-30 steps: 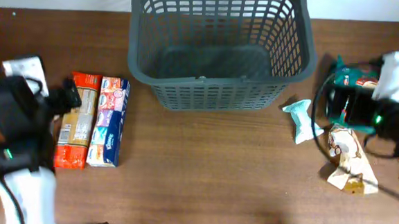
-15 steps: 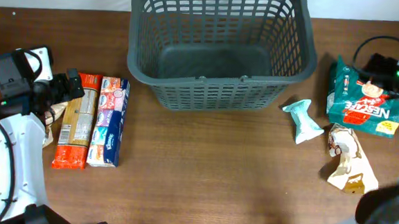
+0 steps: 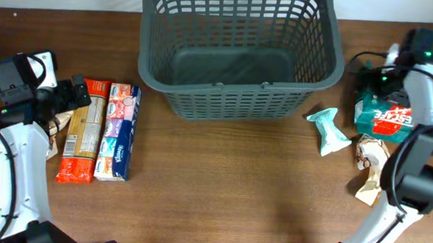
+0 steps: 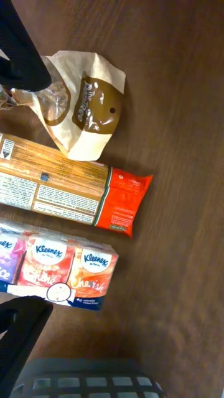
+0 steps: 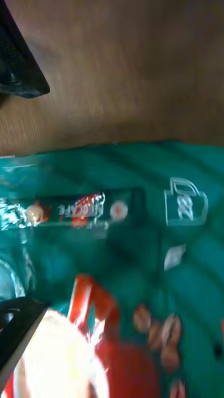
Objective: Pack container
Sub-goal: 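Reach the right gripper to the green Nescafé bag and grasp it, then lift the Nescafé bag with the right gripper and drop it into the basket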
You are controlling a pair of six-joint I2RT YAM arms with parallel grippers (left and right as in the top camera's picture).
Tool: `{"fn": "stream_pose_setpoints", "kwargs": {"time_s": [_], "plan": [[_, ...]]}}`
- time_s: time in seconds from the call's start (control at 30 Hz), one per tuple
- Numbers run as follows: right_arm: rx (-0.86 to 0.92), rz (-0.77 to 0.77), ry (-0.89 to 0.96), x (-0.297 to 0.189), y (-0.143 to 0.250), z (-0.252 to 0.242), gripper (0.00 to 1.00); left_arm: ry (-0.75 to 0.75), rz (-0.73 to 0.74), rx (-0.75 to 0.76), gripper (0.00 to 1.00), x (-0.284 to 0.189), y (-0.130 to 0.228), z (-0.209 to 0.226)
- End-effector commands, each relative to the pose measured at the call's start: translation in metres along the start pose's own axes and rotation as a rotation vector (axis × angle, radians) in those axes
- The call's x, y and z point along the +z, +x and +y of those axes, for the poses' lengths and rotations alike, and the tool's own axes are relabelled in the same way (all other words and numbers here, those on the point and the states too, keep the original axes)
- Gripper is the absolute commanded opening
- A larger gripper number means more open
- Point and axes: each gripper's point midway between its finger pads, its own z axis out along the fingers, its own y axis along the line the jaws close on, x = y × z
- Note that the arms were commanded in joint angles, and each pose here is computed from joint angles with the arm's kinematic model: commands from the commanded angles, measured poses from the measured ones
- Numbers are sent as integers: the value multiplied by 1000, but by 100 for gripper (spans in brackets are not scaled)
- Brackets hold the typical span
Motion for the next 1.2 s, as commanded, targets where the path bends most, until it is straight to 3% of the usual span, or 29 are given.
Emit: {"fn": "stream_pose_setpoints", "kwargs": {"time_s": [0.0, 0.37, 0.43, 0.5, 0.6, 0.63, 0.8, 1.03, 1.17], "plan": [[-41, 34, 148, 13, 4, -11, 99, -8, -13, -4, 99, -2, -7, 3], [2, 172, 258, 63, 35, -23, 100, -8, -13, -4, 99, -2, -7, 3], [14, 186, 273, 71, 38, -25, 96, -9, -12, -4, 99, -2, -7, 3], [16, 199, 273, 78, 42, -25, 89, -9, -12, -4, 99, -2, -7, 3], [15, 208, 273, 83, 44, -24, 59, -9, -12, -4, 99, -2, -7, 3], [18, 211, 273, 84, 45, -24, 37, -8, -13, -4, 99, -2, -7, 3], [35, 219, 267, 85, 47, -23, 4, -8, -13, -4, 99, -2, -7, 3], [84, 220, 210, 67, 42, -16, 3, -9, -12, -4, 99, -2, -7, 3], [138, 121, 186, 12, 8, -24, 4, -9, -12, -4, 99, -2, -7, 3]]}}
